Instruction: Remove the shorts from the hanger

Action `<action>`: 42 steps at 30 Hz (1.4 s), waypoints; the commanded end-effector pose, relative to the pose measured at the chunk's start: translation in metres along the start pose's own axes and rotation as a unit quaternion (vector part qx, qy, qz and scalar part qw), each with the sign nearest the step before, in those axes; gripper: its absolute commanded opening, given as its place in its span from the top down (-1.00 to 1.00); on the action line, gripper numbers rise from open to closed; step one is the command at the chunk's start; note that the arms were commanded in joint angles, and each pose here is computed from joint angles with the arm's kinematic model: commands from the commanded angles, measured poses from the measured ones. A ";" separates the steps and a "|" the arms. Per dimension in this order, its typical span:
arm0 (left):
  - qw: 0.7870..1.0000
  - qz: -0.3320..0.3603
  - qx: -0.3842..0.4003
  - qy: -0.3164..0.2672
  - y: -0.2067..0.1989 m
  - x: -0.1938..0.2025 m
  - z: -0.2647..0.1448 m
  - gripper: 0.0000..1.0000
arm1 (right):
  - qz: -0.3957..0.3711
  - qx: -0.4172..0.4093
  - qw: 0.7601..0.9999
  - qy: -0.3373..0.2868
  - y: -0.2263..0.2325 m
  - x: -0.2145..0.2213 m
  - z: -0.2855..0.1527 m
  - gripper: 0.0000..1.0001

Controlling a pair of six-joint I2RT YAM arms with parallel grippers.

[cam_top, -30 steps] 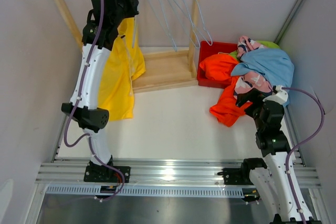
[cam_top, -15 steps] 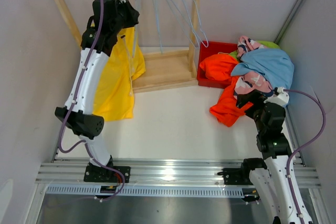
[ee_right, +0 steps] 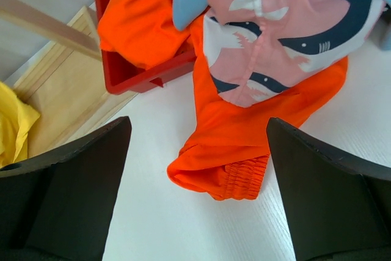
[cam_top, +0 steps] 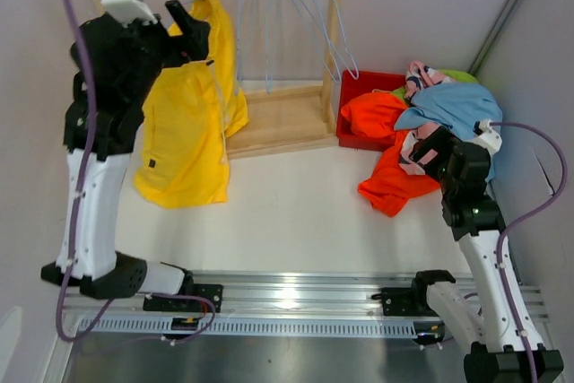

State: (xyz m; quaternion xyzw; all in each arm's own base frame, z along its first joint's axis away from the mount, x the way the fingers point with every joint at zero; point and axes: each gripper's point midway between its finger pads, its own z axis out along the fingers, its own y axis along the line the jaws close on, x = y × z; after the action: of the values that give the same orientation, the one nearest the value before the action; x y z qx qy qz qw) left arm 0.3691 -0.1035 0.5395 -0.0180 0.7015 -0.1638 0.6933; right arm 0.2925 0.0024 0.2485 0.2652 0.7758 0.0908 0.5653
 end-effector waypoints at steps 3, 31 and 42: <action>0.992 0.061 -0.108 -0.037 0.049 -0.015 -0.049 -0.98 | 0.014 0.048 0.999 -0.003 -0.005 -0.016 -0.005 -0.99; 0.997 -0.017 -0.059 0.055 0.109 0.015 0.055 -0.63 | 0.007 0.003 0.999 0.036 0.008 0.035 -0.008 -0.99; 0.992 -0.018 -0.079 0.094 0.126 0.048 0.068 -0.31 | 0.006 0.007 1.000 0.030 0.005 0.035 -0.006 -0.99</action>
State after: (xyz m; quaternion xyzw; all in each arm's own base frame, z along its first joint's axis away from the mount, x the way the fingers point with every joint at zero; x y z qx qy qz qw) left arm 0.4567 -0.0130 0.4621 -0.0697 0.7747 -0.1241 0.6161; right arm 0.2770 0.0287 0.2156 0.2629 0.8064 0.0962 0.5209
